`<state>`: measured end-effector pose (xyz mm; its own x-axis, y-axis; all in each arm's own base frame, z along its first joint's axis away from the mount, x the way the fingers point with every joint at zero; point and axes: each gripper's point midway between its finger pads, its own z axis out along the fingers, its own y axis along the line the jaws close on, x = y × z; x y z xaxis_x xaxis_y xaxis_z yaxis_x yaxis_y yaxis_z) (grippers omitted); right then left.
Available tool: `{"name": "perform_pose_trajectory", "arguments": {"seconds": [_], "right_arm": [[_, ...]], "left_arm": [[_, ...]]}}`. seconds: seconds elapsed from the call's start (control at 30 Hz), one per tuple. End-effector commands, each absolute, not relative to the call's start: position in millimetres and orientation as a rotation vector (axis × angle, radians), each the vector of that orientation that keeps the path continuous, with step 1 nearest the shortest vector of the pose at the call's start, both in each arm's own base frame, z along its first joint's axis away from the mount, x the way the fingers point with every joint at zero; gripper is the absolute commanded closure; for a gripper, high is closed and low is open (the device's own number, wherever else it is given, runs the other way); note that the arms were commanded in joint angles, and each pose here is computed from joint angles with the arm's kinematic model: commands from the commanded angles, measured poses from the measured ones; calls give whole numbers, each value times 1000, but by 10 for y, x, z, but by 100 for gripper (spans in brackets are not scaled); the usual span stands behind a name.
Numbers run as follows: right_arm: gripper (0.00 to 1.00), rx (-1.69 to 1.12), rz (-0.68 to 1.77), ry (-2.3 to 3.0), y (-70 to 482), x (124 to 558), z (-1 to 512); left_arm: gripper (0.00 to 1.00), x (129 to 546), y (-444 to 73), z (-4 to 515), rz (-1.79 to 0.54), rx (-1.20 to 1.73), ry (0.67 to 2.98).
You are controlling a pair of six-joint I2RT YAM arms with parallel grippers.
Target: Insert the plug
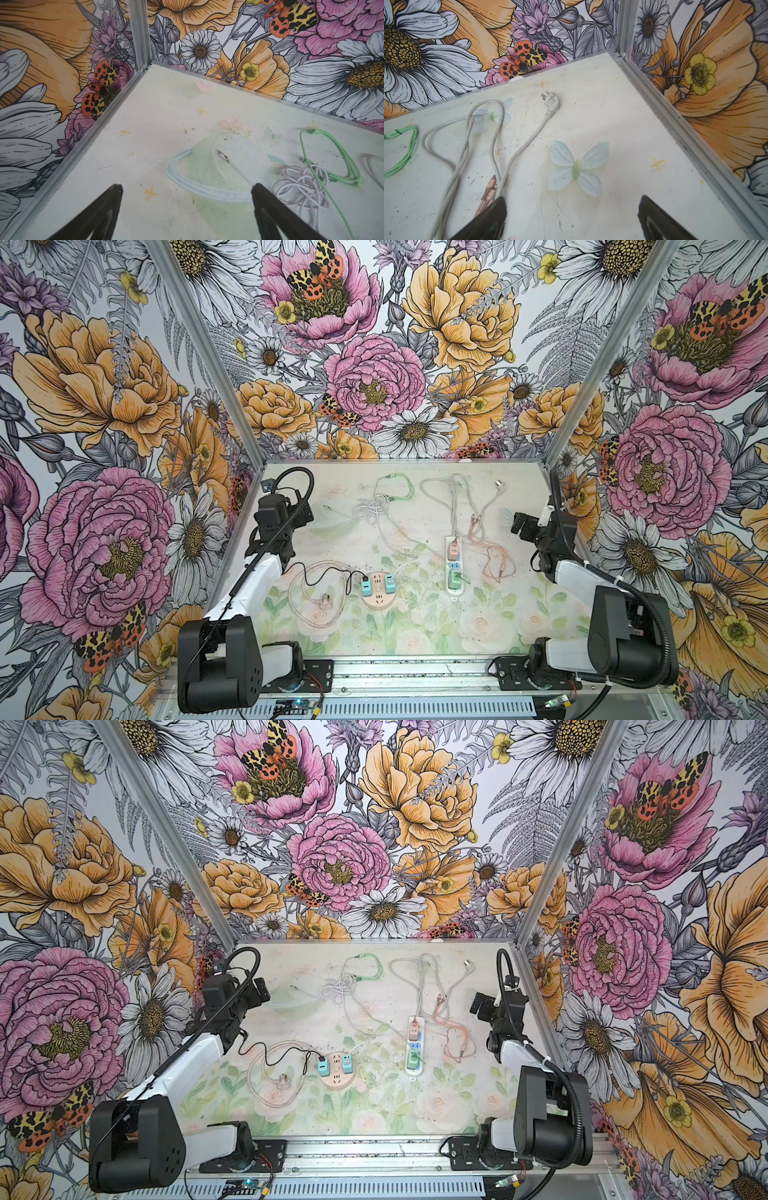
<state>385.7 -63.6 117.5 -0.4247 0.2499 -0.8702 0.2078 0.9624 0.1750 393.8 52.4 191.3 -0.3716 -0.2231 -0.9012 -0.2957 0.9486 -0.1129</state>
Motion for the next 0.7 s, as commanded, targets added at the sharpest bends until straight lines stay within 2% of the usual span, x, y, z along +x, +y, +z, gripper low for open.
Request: {"name": "perform_pose_trajectory", "arguments": {"seconds": [0.0,0.33,0.67], "right_arm": [[1,235,63,1842,-578,4059,1671],[1,203,16,1931,-474,4010,1249],[1,36,-38,1851,-155,4034,1184]], "left_arm": [[1,3919,654,2104,155,-382,1853],[1,3799,513,1897,109,-285,1759],[1,3852,384,1718,75,-223,1697]]}}
